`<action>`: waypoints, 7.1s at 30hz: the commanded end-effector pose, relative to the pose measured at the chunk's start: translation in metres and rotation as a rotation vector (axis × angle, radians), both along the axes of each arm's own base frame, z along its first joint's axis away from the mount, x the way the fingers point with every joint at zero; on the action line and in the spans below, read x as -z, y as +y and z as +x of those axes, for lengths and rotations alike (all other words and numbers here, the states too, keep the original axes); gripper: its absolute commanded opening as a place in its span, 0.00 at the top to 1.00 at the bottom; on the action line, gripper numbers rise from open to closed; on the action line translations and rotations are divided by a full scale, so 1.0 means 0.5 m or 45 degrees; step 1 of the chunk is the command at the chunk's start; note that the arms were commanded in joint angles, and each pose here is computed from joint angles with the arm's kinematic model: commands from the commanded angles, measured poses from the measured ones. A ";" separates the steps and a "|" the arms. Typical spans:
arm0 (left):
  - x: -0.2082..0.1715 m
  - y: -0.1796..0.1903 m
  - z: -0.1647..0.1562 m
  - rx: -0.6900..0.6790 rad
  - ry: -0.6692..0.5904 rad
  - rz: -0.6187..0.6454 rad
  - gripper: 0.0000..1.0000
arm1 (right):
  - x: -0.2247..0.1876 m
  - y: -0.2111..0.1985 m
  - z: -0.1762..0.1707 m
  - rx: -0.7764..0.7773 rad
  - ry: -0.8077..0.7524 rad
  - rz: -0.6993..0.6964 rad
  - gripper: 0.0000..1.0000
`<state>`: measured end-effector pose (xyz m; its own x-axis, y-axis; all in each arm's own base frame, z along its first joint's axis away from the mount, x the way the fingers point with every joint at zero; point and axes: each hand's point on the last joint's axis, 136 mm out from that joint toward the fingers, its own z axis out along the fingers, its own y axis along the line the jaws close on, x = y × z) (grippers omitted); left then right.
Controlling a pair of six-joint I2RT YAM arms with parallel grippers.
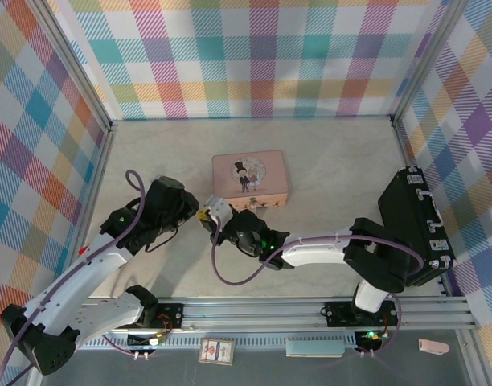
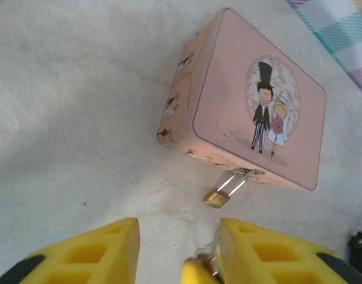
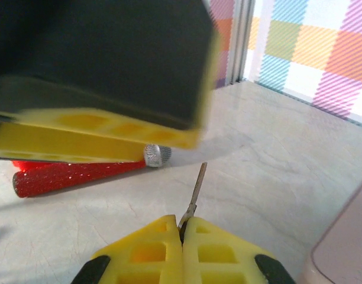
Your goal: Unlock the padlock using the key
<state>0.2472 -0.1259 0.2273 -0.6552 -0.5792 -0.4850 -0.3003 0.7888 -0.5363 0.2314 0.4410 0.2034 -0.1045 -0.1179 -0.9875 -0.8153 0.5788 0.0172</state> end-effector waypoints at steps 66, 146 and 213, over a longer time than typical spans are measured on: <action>-0.046 -0.303 -0.024 0.890 -0.383 -0.452 0.42 | -0.072 -0.239 -0.053 -0.431 0.592 0.508 1.00; -0.066 -0.233 0.013 0.759 -0.470 -0.186 1.00 | -0.113 -0.241 0.030 -0.097 0.728 0.711 0.57; -0.164 -0.242 0.021 0.749 -0.788 -0.520 1.00 | -0.177 -0.226 0.035 -0.272 0.788 1.010 0.59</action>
